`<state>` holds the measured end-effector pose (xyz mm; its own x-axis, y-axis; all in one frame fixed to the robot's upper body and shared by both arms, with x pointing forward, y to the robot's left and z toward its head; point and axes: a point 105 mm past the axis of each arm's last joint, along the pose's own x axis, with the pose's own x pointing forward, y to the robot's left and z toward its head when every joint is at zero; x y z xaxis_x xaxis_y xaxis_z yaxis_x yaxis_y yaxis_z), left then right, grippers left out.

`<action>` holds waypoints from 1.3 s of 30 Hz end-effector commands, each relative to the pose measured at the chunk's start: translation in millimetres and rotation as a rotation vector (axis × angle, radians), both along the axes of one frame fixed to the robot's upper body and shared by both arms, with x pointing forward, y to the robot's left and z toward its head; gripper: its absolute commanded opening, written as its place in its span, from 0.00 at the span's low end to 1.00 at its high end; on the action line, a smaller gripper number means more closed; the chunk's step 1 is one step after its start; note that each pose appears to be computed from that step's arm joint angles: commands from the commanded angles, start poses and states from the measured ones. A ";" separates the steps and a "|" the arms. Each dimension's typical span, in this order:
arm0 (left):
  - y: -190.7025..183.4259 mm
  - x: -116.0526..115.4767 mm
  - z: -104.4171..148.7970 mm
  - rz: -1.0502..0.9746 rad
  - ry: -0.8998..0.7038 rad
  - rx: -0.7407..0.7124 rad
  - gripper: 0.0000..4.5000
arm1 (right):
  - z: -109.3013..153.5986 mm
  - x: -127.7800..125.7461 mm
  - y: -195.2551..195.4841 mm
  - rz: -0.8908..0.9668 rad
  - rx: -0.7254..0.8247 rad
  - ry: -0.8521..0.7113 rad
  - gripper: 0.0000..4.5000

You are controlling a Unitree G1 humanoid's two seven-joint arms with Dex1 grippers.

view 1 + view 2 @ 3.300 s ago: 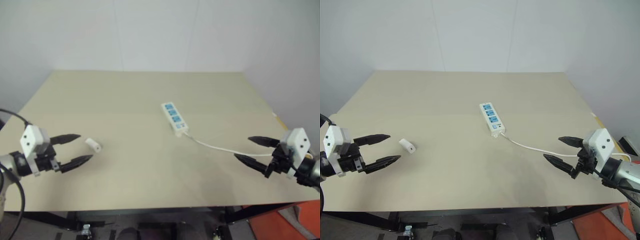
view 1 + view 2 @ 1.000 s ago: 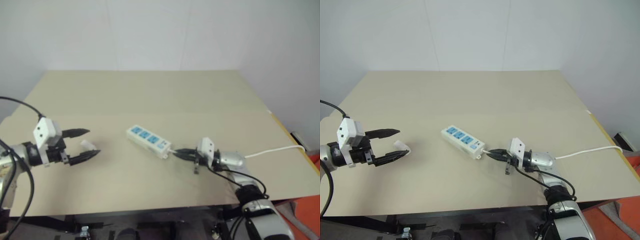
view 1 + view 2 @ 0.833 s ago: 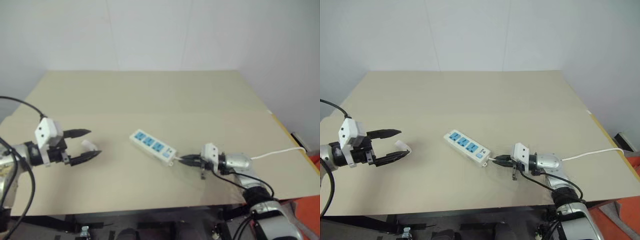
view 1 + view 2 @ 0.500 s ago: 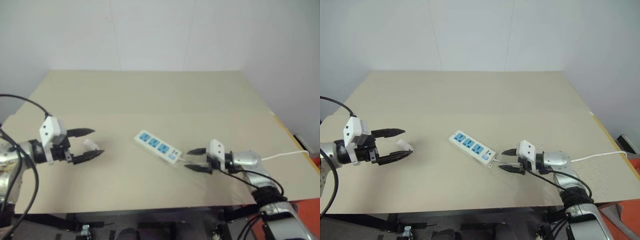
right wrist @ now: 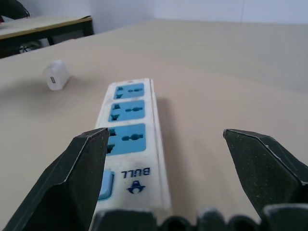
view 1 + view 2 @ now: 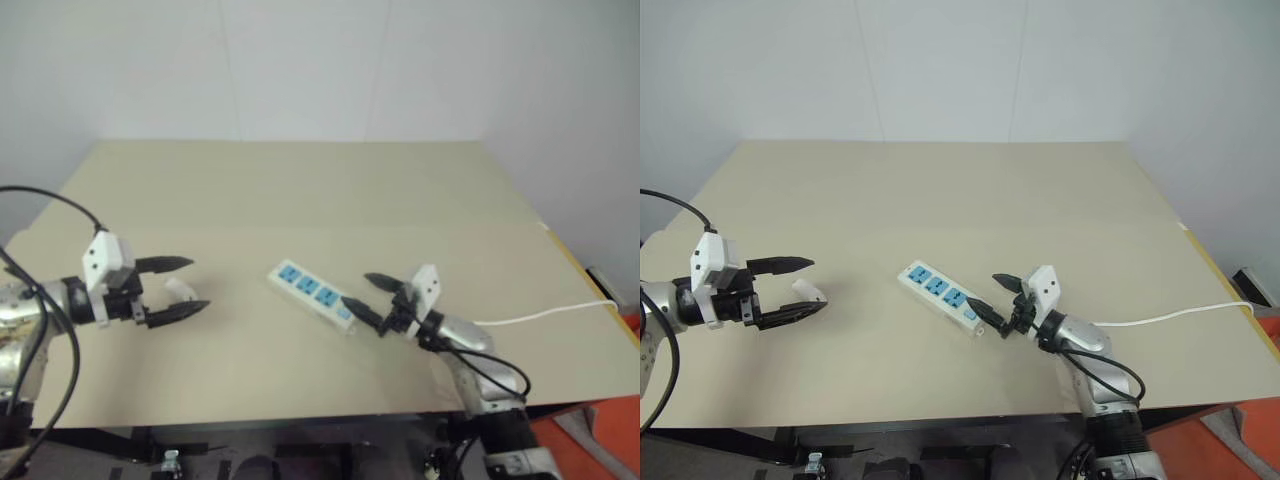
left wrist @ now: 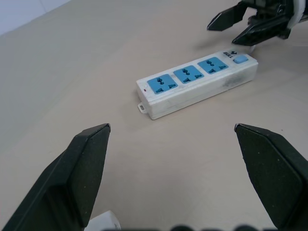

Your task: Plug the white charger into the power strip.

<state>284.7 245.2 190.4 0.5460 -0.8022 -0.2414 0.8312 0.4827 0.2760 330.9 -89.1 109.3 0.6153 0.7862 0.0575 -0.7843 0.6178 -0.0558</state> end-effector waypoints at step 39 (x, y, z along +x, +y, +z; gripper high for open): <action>-2.5 4.9 17.6 -0.023 -0.060 0.023 1.00 | -31.6 10.8 36.2 0.096 -0.108 0.029 0.76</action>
<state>287.8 242.7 196.5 0.5411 -0.8081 -0.2329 0.8312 0.4720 0.2939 338.1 -50.8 75.0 0.5315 0.8436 -0.0764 -0.8457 0.5233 -0.1046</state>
